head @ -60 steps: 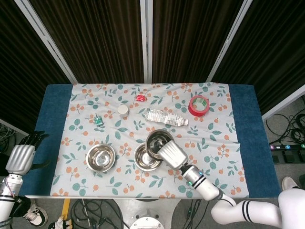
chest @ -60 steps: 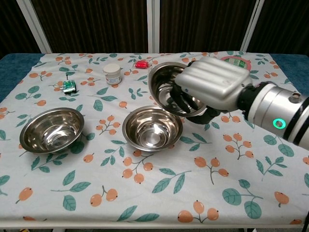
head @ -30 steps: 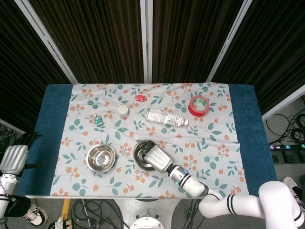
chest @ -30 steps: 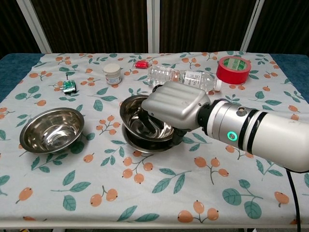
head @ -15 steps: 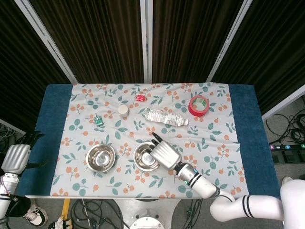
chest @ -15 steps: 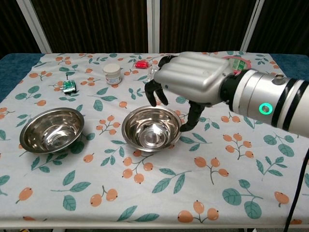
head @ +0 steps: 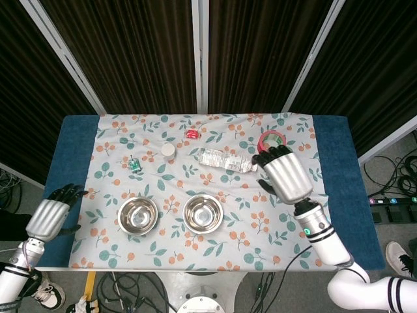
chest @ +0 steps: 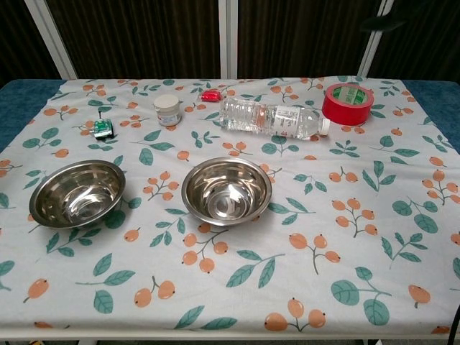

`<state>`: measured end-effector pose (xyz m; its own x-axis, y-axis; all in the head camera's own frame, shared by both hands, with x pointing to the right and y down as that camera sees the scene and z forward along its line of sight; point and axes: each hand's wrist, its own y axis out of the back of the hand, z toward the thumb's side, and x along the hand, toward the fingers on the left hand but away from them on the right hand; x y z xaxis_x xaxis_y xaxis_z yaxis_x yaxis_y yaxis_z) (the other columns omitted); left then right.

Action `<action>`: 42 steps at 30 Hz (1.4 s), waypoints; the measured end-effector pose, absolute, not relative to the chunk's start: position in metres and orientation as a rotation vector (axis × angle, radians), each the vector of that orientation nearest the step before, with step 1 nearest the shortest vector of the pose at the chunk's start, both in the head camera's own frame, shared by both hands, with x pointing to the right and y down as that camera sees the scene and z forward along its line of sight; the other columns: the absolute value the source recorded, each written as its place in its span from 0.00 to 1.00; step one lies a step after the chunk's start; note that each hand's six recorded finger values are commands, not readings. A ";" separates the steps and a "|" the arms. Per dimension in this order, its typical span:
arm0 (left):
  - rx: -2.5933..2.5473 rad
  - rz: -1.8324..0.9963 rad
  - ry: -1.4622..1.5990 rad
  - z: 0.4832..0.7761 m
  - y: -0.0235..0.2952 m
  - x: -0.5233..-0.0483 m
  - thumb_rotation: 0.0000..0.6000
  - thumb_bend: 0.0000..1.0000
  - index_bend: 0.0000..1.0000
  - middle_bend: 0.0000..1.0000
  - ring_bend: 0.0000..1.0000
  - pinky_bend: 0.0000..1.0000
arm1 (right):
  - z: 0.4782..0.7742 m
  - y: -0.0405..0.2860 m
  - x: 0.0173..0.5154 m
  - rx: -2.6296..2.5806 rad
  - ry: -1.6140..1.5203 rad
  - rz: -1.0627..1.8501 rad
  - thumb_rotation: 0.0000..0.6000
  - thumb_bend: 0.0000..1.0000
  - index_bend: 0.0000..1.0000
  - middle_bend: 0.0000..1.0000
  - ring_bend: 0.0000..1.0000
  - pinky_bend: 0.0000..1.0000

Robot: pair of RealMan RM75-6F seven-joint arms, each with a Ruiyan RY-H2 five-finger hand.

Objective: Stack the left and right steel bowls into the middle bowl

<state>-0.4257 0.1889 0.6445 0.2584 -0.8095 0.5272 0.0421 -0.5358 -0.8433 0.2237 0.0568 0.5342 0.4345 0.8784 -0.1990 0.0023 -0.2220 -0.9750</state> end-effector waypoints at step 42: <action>-1.644 -1.188 0.180 0.693 0.231 -0.305 1.00 0.25 0.38 0.40 0.80 0.83 | 0.581 0.085 0.364 -1.661 -1.044 1.304 1.00 0.10 0.48 0.49 0.41 0.42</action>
<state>-0.3054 0.2307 0.6930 0.4955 -0.6247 0.6035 0.4182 -0.4374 -0.7961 0.3636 0.0853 0.5810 0.1422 0.9249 -0.3527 0.1420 -0.3717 -0.9175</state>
